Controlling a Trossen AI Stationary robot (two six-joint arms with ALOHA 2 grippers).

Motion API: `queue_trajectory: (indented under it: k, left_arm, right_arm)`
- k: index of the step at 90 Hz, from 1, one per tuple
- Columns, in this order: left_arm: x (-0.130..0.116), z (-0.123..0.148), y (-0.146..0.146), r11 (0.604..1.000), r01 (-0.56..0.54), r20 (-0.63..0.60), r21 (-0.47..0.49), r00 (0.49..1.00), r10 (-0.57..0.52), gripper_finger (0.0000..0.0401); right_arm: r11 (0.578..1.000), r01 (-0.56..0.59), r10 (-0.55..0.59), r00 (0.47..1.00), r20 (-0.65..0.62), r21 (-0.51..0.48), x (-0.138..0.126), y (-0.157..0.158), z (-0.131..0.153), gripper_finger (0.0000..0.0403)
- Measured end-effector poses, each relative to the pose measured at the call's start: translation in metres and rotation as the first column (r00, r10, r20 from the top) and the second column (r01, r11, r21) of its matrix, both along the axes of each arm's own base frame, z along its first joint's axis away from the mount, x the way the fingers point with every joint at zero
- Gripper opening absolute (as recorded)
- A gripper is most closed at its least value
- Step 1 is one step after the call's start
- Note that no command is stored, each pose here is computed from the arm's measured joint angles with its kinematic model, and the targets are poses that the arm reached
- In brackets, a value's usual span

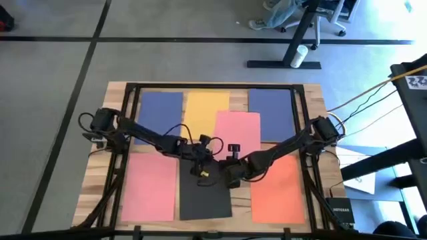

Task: Organize paper
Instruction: Stack the pink paper on top of the other pink paper

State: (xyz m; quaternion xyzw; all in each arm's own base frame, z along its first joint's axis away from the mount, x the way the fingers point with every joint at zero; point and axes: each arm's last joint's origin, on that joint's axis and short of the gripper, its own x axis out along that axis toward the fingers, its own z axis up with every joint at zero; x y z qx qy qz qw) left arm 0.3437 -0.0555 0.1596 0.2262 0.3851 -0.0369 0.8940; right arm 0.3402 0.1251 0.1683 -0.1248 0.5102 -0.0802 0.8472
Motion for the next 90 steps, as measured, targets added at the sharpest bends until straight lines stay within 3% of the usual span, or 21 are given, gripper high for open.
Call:
queue_trajectory:
  k: [23, 42, 90]
  left_arm:
    - [-0.023, 0.018, -0.009, 0.999, -0.026, -0.091, 0.023, 0.995, 0.028, 0.0000]
    - [-0.048, 0.034, -0.022, 0.997, -0.066, -0.155, 0.026, 0.986, 0.069, 0.0000]
    - [-0.134, 0.067, -0.073, 0.964, -0.260, -0.275, -0.063, 0.933, 0.233, 0.0000]
  right_arm:
    - [0.998, -0.014, 0.005, 0.990, -0.141, -0.064, -0.003, -0.001, 0.023, 0.0071]
    - [0.995, -0.022, -0.001, 0.972, -0.235, -0.098, -0.011, -0.005, 0.032, 0.0008]
    - [0.995, 0.007, -0.017, 0.995, -0.099, -0.099, -0.031, -0.014, 0.080, 0.0001]
